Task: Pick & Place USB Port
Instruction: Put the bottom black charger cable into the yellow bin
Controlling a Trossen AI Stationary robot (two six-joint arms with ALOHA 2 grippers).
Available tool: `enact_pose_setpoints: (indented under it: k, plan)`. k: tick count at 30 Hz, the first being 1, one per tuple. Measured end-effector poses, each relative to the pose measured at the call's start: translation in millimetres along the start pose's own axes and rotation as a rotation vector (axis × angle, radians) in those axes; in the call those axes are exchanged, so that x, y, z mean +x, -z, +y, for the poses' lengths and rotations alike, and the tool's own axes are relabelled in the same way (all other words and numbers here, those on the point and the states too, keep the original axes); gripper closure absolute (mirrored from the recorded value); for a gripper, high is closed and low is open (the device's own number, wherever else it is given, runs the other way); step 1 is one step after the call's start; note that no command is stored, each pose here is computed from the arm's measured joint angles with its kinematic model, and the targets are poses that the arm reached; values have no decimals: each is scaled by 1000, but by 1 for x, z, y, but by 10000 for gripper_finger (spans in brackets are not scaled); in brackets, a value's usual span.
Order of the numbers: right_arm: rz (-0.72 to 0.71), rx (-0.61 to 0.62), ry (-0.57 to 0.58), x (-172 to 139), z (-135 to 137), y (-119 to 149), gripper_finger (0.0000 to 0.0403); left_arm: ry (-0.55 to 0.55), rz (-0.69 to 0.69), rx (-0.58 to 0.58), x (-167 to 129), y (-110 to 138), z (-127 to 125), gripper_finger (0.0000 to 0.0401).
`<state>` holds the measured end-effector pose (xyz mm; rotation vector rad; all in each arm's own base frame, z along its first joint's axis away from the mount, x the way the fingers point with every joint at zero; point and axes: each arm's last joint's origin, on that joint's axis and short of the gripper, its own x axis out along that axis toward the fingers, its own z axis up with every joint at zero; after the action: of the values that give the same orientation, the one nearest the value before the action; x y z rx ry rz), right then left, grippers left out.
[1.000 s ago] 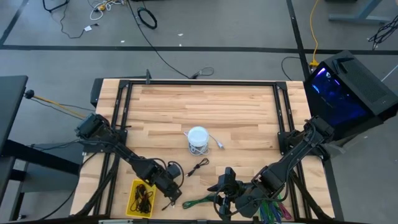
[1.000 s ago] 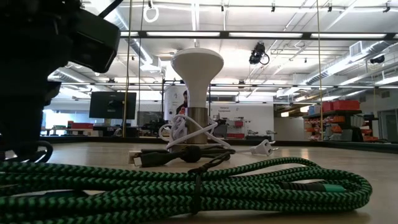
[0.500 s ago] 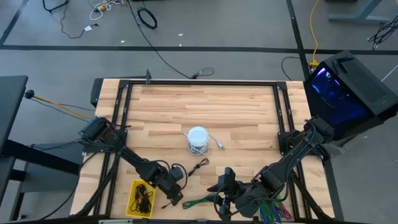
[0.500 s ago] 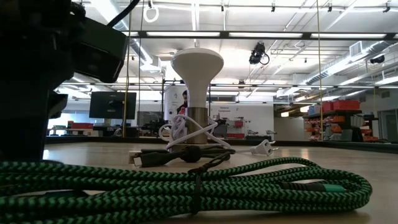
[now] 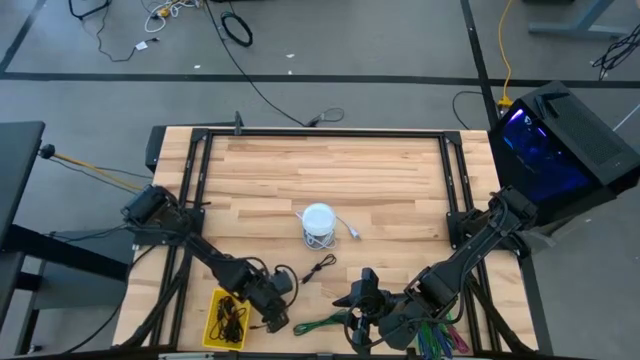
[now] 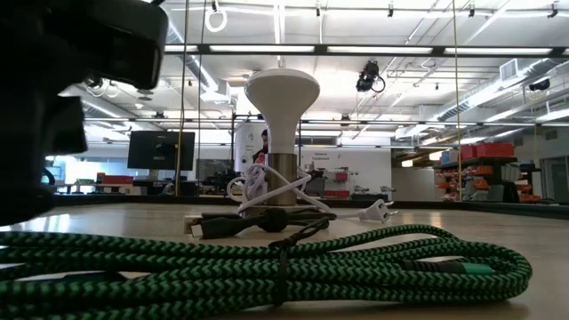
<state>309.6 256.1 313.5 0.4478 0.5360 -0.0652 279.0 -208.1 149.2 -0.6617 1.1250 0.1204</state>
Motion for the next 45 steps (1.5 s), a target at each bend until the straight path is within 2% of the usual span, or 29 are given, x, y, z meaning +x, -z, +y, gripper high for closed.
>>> enact_pose_setpoints:
  k: [7,12,15,17,21,25,28,32,39,45]
  plan:
    - [0,0,0,0,0,0,252,40,-11,66,-9,2,-17,400]
    - [0,0,0,0,0,0,252,46,-46,134,-32,-8,-41,400]
    - [1,-1,-1,0,0,1,252,-50,-45,155,-58,-6,-49,400]
    - [2,-2,-3,-1,1,1,252,-71,-73,144,-80,0,-59,400]
    - [3,-4,-8,-2,2,2,252,-98,-122,119,-118,31,-67,401]
    - [1,-1,-15,-2,3,3,252,-166,-186,27,-147,69,-57,401]
    - [-9,8,-26,-2,5,2,252,-266,-218,-63,-157,94,-44,401]
    - [-17,15,-35,-2,5,1,252,-321,-272,-150,-163,116,-32,401]
    - [-17,16,-35,-2,6,1,252,-344,-342,-240,-145,142,-4,401]
    - [-17,15,-35,-2,5,1,252,-345,-363,-305,-122,146,14,401]
